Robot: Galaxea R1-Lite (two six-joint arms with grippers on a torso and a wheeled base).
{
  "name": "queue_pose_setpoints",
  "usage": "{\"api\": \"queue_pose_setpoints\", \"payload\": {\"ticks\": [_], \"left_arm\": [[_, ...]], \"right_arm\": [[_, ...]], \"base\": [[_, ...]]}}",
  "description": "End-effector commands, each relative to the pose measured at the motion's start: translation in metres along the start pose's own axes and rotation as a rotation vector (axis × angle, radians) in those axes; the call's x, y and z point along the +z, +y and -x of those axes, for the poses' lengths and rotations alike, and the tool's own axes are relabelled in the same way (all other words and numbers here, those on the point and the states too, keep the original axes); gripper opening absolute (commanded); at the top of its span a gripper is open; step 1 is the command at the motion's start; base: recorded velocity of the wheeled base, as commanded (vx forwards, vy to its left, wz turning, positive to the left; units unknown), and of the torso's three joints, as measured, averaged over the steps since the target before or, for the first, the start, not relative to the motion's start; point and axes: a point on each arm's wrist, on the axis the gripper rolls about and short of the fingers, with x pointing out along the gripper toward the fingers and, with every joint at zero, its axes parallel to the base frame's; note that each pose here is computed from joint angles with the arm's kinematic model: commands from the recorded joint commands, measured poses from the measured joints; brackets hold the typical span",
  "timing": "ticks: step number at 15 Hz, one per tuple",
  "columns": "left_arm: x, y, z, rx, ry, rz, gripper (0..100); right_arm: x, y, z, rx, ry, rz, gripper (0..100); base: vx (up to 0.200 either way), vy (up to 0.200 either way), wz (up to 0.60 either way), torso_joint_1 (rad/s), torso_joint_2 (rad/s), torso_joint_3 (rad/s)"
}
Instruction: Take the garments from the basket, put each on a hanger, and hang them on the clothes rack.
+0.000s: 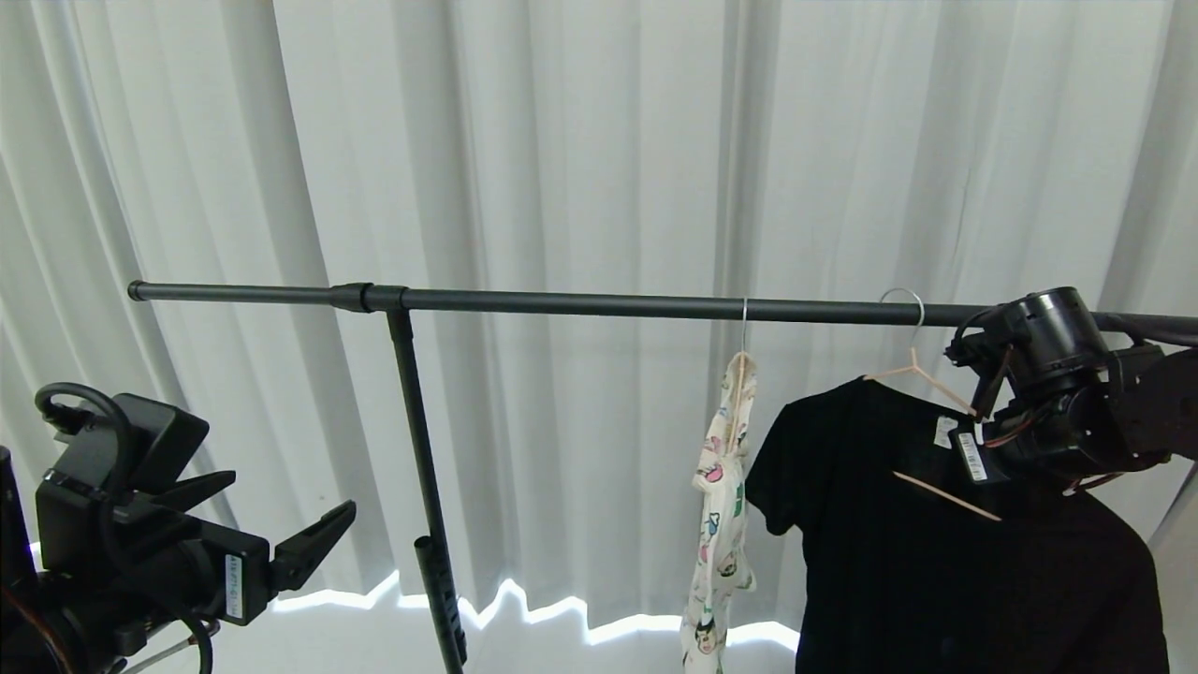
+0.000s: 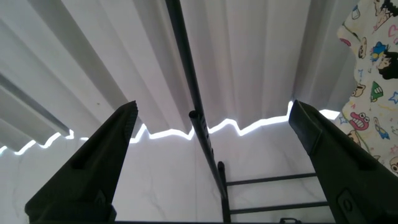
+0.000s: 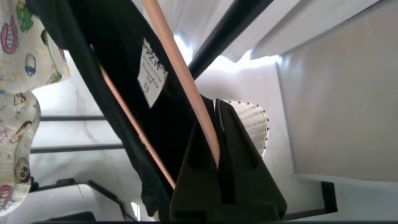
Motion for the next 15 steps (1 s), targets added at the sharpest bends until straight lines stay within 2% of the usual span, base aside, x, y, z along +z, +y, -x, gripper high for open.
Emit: {"api": "queue_pose_setpoints", "payload": {"ticks": [1,2,3,8,10,11,15], "left_arm": [[0.0,0.0,-0.001,0.0,0.001,0.0,100],[0.0,0.0,-0.001,0.0,0.001,0.0,100],[0.0,0.0,0.0,0.001,-0.001,0.0,100],[0.001,0.0,0.0,0.001,-0.004,0.0,100],[0.0,0.0,0.001,0.003,-0.005,0.001,100],[0.0,0.001,0.001,0.007,-0.004,0.002,100],[-0.006,0.0,0.008,0.011,-0.006,0.002,100]], "right_arm": [[-0.002,0.005,0.001,0.006,0.001,0.003,0],[-0.003,0.007,0.003,0.01,0.002,-0.001,0],[-0.004,0.008,0.005,0.014,0.002,-0.007,100],[0.0,0.01,0.028,0.055,-0.061,-0.089,100],[0.002,0.002,0.045,0.067,-0.103,-0.112,100],[0.0,-0.007,0.063,0.09,-0.136,-0.131,100],[-0.021,-0.034,0.107,0.167,-0.219,-0.191,100]], "base": [[0.0,0.0,0.0,0.0,0.0,0.0],[0.0,0.0,0.0,0.0,0.0,0.0],[0.0,0.0,0.0,0.0,0.0,0.0],[0.0,0.0,0.0,0.0,0.0,0.0],[0.0,0.0,0.0,0.0,0.0,0.0],[0.0,0.0,0.0,0.0,0.0,0.0],[0.0,0.0,0.0,0.0,0.0,0.0]]}}
